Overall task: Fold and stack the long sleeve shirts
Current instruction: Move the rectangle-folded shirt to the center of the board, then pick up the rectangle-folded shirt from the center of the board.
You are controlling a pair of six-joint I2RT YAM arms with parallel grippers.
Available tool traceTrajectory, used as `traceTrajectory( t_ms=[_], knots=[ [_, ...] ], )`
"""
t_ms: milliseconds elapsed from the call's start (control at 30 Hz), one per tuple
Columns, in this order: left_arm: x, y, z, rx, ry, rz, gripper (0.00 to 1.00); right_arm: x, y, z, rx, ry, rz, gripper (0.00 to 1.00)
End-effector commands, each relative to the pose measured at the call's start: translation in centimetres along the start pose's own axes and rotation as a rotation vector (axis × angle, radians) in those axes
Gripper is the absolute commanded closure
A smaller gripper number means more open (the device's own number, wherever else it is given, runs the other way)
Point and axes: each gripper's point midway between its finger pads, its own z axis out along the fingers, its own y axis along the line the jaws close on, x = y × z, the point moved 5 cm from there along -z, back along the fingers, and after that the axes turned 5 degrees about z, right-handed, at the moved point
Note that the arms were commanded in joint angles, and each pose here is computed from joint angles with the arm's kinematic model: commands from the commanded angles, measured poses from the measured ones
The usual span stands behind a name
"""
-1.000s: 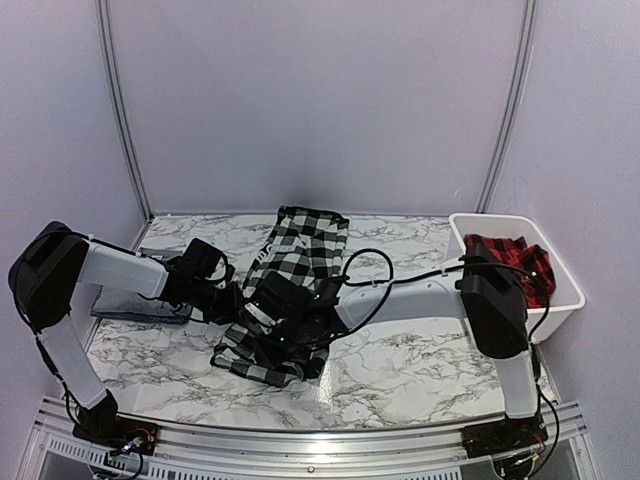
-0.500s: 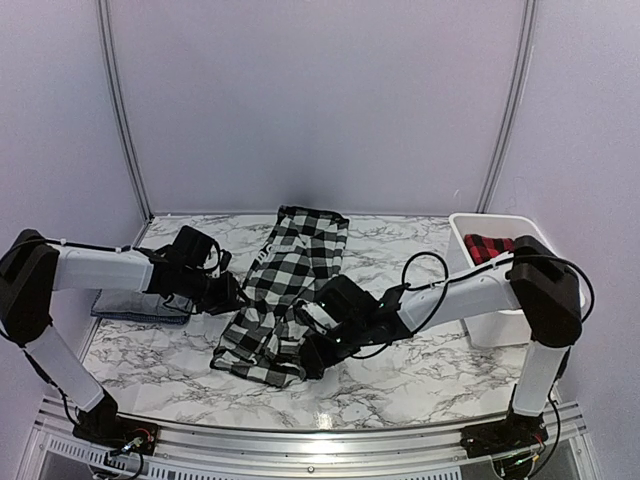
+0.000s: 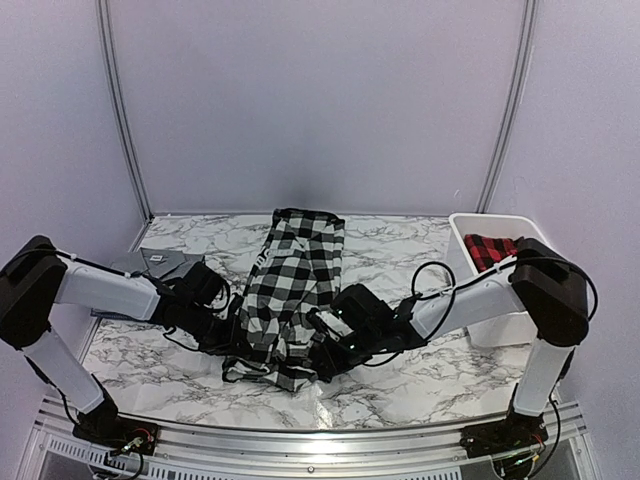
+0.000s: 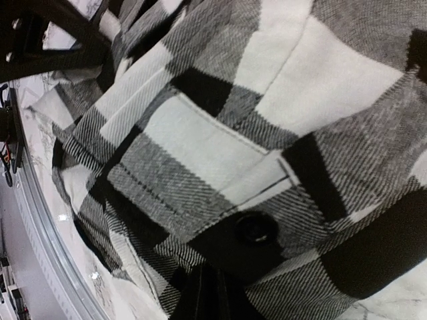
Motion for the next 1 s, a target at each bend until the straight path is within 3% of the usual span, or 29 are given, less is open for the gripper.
traceTrajectory(
  t_ms=[0, 267, 467, 733, 967],
  knots=[
    [3.2, -0.3, 1.5, -0.019, 0.103, -0.035, 0.87, 0.5, -3.2, -1.5, 0.116, -0.002, 0.059, 0.92],
    [1.8, -2.6, -1.1, 0.014, 0.013, -0.016, 0.76, 0.4, -0.4, -4.7, 0.089, -0.038, -0.002, 0.84],
    [1.7, -3.8, -3.3, 0.054, -0.036, 0.024, 0.72, -0.2, 2.3, -5.3, 0.044, -0.067, -0.049, 0.84],
    [5.6, -1.8, -1.5, 0.055, 0.115, 0.031, 0.78, 1.5, 1.7, -1.8, 0.019, 0.009, -0.014, 0.87],
    [8.7, -0.2, -0.4, 0.031, 0.213, 0.017, 0.80, 3.1, 1.3, -1.6, 0.032, 0.044, -0.001, 0.86]
  ],
)
